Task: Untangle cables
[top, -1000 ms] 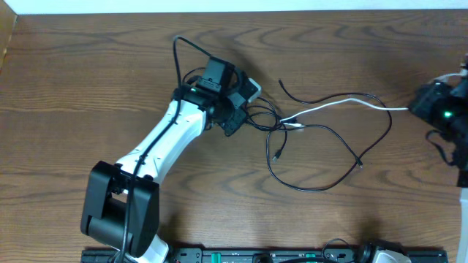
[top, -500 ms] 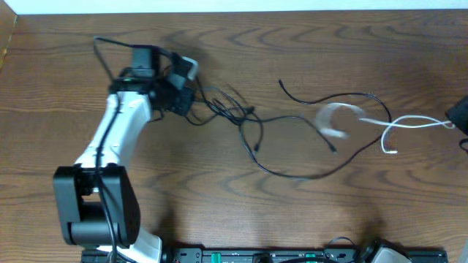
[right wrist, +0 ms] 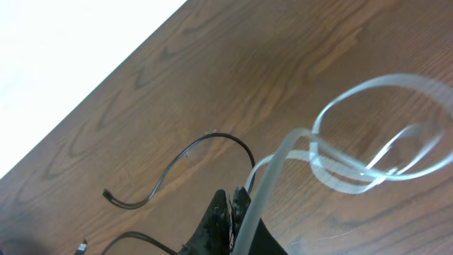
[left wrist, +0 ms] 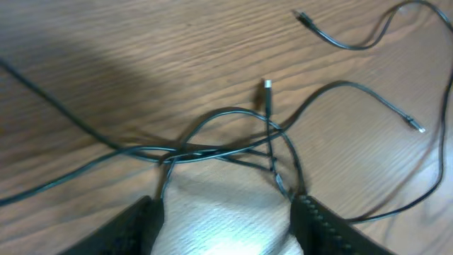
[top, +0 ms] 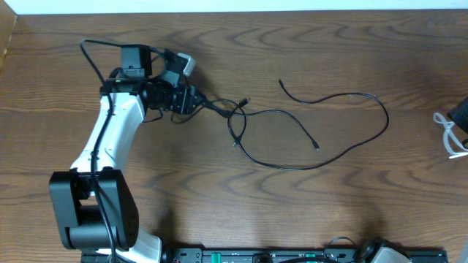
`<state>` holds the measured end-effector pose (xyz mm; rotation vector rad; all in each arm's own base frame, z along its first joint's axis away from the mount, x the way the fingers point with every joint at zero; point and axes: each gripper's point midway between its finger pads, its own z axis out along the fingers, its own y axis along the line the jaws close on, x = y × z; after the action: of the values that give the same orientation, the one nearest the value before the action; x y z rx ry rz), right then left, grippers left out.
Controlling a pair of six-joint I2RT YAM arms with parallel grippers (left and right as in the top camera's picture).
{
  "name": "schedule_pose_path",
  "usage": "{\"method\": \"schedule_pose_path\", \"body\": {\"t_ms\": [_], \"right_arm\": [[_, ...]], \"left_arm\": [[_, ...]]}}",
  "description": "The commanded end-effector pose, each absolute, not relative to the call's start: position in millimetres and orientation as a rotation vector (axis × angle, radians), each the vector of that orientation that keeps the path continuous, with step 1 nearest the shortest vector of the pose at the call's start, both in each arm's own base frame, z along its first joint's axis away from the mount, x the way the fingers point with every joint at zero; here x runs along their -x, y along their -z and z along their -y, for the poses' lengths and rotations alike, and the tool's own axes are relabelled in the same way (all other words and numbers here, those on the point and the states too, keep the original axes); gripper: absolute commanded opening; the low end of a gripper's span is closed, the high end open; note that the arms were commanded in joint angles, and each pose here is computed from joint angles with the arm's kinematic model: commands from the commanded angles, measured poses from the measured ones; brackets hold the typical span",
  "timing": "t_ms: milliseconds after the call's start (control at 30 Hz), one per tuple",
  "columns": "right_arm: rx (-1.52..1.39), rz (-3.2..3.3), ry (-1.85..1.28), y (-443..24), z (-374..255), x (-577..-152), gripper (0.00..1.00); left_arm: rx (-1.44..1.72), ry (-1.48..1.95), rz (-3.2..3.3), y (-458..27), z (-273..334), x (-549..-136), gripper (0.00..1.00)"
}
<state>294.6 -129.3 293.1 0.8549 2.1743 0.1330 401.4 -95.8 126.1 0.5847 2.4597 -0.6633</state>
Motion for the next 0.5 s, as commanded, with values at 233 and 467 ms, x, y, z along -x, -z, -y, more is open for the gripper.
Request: {"method": "schedule_pose_path", "body": {"t_ms": [233, 467], "right_arm": [[-0.974, -2.164, 0.097, -292.0, 160.5, -273.1, 0.01], [-1.211, -2.084, 0.201, -287.9, 198.6, -237.7, 0.01]], "left_arm": [[-0.683, 0.69, -2.35, -163.6, 132.9, -390.1, 0.79], [-0.654, 0.678, -2.273, -201.9, 135.0, -382.5, 0.79]]}}
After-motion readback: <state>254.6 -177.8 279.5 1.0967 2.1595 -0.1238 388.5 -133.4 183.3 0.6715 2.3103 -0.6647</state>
